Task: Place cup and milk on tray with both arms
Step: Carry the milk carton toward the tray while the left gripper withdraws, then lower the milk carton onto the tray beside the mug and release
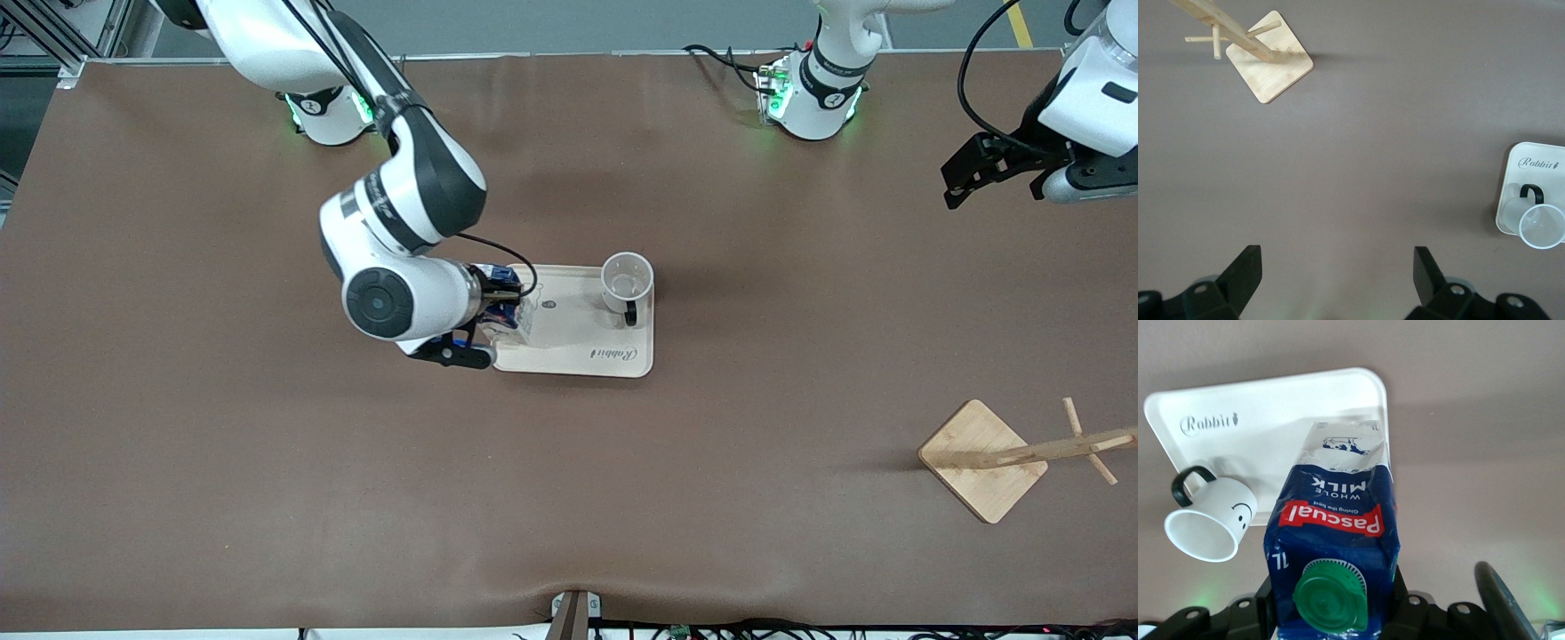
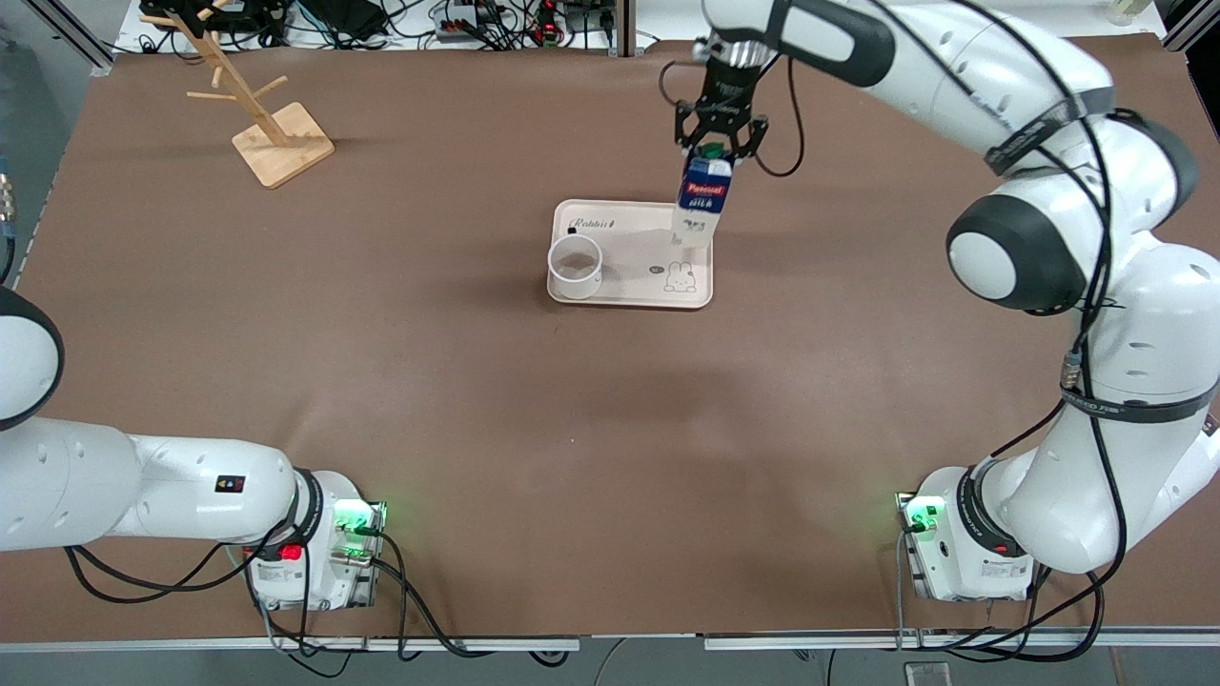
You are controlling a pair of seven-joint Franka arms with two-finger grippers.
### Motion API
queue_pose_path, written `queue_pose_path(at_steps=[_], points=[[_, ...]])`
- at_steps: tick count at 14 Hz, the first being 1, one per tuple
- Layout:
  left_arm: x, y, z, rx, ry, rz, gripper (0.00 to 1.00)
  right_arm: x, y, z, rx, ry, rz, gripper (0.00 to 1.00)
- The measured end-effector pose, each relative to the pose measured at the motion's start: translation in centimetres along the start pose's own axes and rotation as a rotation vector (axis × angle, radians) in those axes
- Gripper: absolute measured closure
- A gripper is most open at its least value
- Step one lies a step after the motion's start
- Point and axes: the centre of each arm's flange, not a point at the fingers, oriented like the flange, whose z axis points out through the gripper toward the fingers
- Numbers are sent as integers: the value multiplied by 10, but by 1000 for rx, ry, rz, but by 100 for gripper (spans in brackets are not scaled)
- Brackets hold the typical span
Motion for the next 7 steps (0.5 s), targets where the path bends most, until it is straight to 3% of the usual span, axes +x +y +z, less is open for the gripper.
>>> queue_pose_path(at_steps=[7], points=[[-1, 5, 0, 1, 0, 13, 0, -5, -25, 26, -9, 12, -42, 36]])
